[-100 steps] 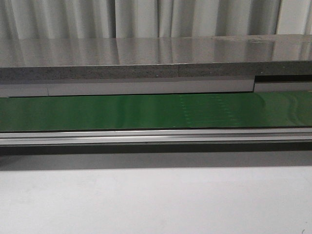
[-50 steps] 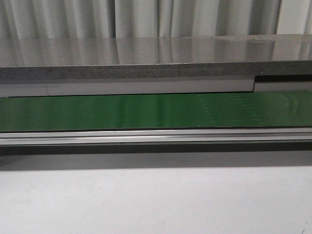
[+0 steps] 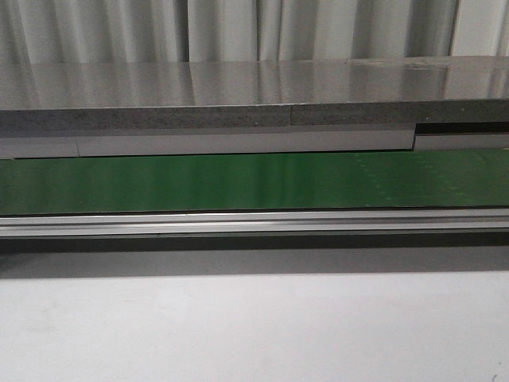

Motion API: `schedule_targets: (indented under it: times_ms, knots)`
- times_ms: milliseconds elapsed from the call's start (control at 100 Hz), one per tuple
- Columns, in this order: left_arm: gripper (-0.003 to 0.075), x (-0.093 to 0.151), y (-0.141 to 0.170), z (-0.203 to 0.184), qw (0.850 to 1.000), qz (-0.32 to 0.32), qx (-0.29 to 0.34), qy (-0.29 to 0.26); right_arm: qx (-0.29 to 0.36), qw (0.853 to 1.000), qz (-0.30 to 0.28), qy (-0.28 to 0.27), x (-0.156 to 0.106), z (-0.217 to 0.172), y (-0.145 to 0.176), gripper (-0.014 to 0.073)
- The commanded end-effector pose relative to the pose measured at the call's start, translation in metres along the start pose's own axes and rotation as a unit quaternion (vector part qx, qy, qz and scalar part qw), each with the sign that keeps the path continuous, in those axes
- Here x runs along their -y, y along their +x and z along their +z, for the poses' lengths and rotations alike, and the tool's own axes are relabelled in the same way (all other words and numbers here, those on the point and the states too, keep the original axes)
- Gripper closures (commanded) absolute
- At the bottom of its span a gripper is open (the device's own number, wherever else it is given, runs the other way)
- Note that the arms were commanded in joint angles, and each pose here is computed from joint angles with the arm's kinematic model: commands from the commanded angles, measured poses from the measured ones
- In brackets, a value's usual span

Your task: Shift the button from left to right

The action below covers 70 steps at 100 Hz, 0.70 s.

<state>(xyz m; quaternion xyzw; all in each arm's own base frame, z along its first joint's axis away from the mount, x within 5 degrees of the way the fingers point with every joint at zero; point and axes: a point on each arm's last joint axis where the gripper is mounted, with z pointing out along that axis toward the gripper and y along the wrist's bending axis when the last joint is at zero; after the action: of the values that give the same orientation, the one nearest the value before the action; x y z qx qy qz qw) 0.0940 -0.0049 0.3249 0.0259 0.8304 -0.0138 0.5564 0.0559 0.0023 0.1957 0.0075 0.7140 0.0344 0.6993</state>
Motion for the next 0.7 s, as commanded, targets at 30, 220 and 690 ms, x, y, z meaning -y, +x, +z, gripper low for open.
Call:
schedule_targets:
  times_ms: [30, 220, 690]
  knots:
    - [0.0741, 0.000, -0.035, 0.009, 0.998, -0.005, -0.058, 0.005, 0.042, 0.999, -0.011, 0.001, 0.000, 0.000, -0.012, 0.0662]
    - [0.0741, 0.001, -0.046, 0.033, 0.989, -0.016, -0.145, 0.018, 0.042, 0.999, -0.011, 0.001, 0.000, 0.000, -0.012, 0.0662]
    - [0.0643, 0.002, -0.038, 0.065, 0.976, -0.031, -0.215, 0.029, 0.042, 0.999, -0.011, 0.001, 0.000, 0.000, -0.012, 0.0662]
